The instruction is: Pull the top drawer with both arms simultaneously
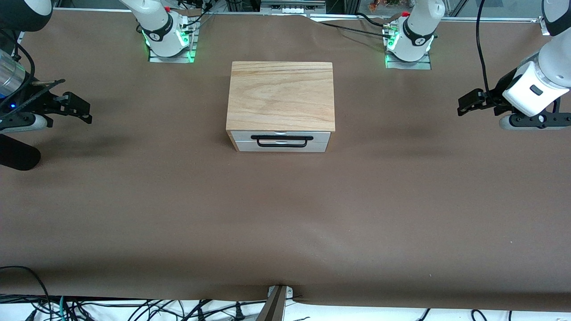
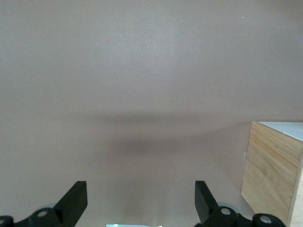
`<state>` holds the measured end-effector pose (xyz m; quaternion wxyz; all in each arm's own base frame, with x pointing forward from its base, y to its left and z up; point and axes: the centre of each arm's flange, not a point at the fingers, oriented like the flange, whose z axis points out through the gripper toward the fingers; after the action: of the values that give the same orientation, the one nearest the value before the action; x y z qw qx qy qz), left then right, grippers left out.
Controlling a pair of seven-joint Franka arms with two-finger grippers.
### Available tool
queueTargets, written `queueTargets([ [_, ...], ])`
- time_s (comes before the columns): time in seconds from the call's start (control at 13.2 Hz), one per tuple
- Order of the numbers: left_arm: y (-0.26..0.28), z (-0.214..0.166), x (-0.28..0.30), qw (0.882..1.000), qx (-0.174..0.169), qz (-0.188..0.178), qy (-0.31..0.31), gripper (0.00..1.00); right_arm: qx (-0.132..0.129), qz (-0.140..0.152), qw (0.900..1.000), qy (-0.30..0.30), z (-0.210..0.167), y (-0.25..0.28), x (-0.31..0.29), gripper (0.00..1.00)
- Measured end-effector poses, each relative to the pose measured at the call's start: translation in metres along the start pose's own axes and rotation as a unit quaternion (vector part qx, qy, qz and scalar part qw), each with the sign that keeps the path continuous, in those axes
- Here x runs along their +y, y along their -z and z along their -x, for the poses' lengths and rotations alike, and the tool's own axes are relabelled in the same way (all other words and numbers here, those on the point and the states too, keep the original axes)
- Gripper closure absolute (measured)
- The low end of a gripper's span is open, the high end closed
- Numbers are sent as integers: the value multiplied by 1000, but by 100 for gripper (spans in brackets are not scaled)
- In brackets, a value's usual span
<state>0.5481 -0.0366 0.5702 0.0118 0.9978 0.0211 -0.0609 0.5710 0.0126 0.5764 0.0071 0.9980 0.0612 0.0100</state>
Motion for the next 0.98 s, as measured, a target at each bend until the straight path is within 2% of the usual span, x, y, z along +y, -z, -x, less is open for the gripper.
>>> queueTargets([
  [0.68, -5, -3, 5, 1000, -4, -1, -3, 0, -4, 0, 1000, 1, -3, -4, -1, 0],
  [0.83, -21, -14, 9, 1000, 0, 1, -5, 0, -5, -1, 1000, 1, -3, -4, -1, 0],
  [0.98, -56, -31, 13, 1000, 9, 17, -2, 0, -5, -1, 1000, 1, -3, -4, -1, 0],
])
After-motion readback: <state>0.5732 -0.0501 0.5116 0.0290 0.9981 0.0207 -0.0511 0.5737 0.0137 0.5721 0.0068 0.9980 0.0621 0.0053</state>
